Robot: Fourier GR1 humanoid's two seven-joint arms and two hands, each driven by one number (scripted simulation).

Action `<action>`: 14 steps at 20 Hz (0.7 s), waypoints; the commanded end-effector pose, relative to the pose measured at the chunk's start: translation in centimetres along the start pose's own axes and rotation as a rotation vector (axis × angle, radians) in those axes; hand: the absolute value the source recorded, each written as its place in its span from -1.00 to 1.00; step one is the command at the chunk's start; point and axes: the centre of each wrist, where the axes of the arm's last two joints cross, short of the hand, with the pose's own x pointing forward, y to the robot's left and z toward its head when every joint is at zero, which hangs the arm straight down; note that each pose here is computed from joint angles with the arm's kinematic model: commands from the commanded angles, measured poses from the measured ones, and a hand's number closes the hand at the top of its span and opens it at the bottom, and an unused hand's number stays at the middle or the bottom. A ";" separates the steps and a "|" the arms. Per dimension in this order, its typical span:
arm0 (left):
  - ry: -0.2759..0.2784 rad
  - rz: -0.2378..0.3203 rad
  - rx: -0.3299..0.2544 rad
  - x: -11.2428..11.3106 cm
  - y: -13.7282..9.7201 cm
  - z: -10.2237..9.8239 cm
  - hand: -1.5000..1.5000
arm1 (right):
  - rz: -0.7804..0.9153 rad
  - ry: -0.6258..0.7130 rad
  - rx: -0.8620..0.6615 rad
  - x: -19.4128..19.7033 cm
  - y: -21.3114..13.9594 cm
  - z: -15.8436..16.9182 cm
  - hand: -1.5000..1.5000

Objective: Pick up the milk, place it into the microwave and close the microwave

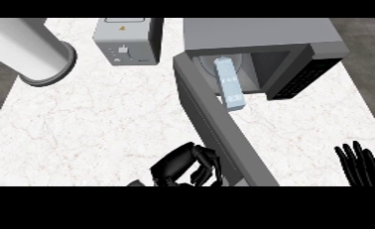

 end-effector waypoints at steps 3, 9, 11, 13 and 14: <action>0.031 -0.040 -0.020 -0.6 -4.0 -2.5 1.00 | -0.105 -0.073 0.137 4.2 1.6 -0.7 -1.00; -0.017 -0.086 0.057 2.7 -4.8 -5.4 1.00 | -0.096 -0.109 0.219 6.5 3.0 -3.2 -1.00; -0.009 -0.080 0.111 1.4 -5.0 -5.0 1.00 | -0.086 -0.102 0.265 7.6 3.0 -3.9 -1.00; -0.012 -0.104 0.142 2.8 -4.7 -6.1 1.00 | -0.089 -0.105 0.302 8.3 3.1 -4.7 -1.00; -0.008 -0.120 0.166 2.6 -4.0 -6.5 1.00 | -0.115 -0.091 0.302 8.6 4.3 -3.4 -1.00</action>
